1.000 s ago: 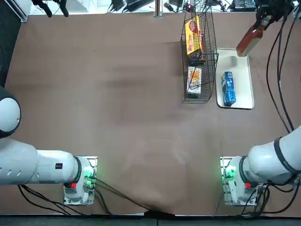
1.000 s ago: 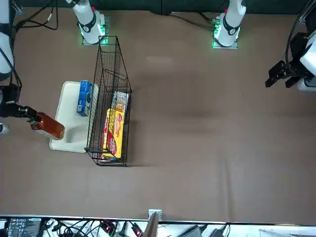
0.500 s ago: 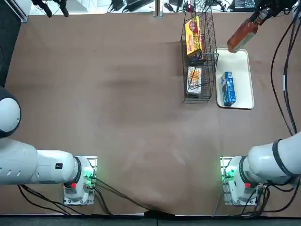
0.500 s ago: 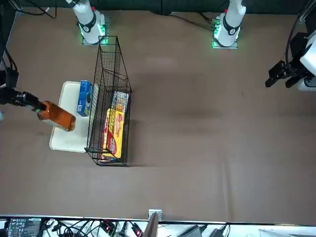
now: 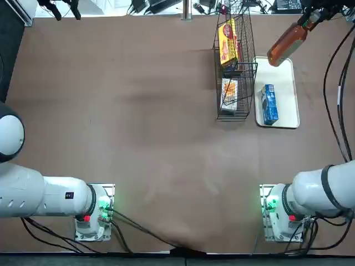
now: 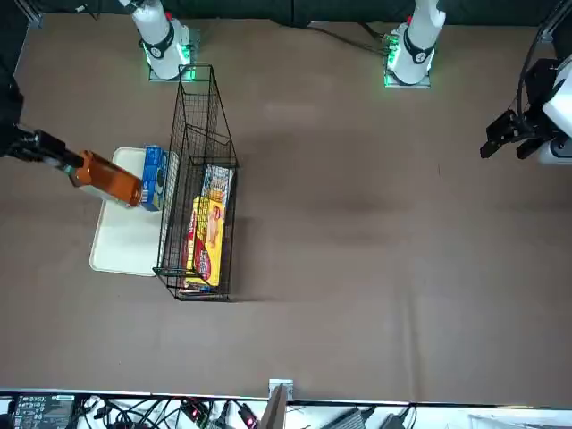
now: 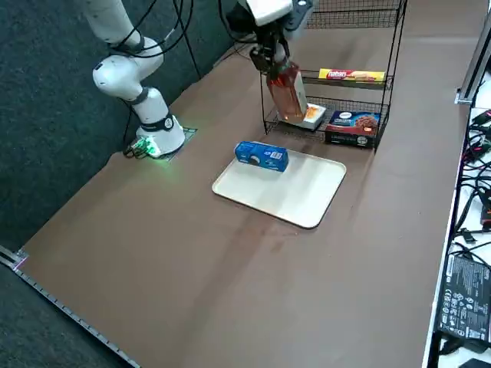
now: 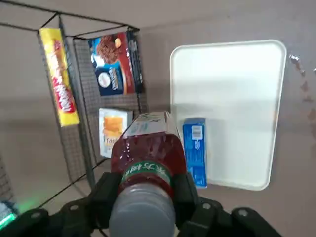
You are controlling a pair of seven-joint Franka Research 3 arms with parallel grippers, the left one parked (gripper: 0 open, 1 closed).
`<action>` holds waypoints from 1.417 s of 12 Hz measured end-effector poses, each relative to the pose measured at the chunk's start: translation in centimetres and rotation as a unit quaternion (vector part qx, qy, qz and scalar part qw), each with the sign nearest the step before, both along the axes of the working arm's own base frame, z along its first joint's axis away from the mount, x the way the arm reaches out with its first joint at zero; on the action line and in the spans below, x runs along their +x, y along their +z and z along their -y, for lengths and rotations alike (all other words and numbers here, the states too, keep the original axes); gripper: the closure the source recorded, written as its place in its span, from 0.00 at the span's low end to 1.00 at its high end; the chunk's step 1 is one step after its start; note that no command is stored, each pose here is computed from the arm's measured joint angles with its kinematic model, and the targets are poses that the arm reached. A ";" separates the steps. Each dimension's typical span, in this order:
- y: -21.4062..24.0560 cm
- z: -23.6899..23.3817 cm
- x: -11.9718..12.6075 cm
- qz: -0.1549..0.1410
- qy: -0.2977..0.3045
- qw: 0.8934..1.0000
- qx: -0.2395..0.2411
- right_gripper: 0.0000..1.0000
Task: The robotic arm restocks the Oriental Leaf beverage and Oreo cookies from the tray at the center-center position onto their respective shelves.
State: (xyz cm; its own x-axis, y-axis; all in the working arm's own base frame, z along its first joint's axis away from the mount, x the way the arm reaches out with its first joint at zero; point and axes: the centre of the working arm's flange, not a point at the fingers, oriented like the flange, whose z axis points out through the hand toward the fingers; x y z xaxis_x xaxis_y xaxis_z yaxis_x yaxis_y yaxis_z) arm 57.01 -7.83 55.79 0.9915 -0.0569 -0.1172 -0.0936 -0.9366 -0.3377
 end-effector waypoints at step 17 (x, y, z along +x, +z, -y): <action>-1.5 -1.8 -3.5 -0.063 -0.042 0.975 0.209 0.42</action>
State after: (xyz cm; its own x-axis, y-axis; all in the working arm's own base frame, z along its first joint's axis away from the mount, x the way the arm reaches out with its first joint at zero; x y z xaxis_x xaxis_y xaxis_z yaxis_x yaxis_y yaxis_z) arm 53.47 -6.02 54.30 0.9616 -0.0586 -0.2682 -0.2296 -0.7071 -0.6688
